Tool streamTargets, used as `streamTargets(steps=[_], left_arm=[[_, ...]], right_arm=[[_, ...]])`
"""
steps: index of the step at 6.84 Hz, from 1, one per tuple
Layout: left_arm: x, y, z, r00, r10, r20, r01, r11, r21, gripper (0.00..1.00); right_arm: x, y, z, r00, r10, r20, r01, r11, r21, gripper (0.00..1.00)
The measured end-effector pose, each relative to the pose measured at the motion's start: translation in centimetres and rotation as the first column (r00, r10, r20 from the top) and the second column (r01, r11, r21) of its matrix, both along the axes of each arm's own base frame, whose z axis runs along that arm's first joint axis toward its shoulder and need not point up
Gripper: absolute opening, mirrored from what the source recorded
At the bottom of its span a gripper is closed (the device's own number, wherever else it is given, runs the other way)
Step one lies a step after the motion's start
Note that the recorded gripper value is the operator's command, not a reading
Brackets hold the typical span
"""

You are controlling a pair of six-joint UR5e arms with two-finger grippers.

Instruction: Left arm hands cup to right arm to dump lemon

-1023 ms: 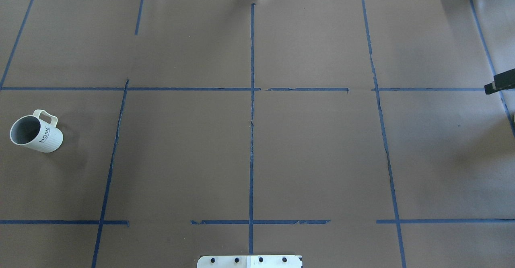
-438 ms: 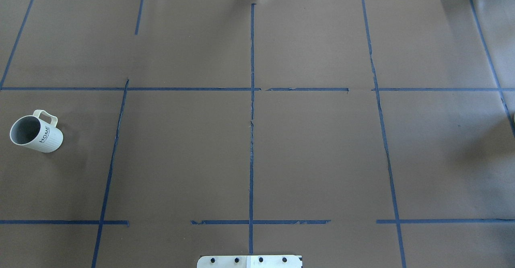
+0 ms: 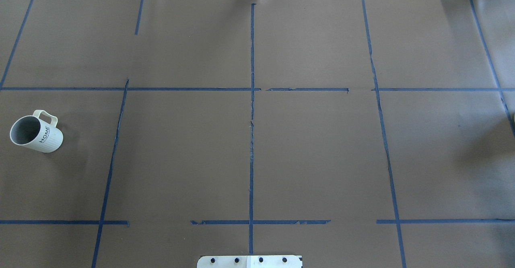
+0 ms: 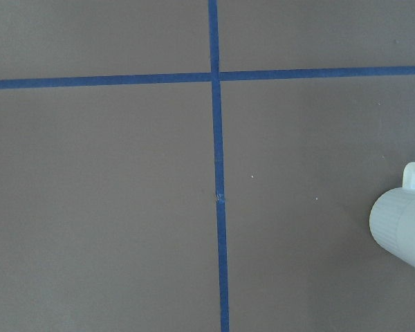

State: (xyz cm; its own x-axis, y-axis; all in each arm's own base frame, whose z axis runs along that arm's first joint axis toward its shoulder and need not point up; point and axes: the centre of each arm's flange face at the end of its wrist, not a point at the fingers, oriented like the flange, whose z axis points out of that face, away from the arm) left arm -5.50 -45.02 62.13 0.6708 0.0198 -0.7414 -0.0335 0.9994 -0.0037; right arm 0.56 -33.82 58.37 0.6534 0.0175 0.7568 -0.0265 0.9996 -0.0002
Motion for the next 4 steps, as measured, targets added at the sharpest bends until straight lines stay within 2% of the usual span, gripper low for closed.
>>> streamTargets(steps=[4], left_arm=[[0.2,-0.1,-1.2,1.0,0.004,-0.004,-0.004,0.999,0.034,1.0]], right_arm=[[0.2,-2.2,-1.0,1.0,0.017,0.0,-0.017,1.0,-0.012,1.0]])
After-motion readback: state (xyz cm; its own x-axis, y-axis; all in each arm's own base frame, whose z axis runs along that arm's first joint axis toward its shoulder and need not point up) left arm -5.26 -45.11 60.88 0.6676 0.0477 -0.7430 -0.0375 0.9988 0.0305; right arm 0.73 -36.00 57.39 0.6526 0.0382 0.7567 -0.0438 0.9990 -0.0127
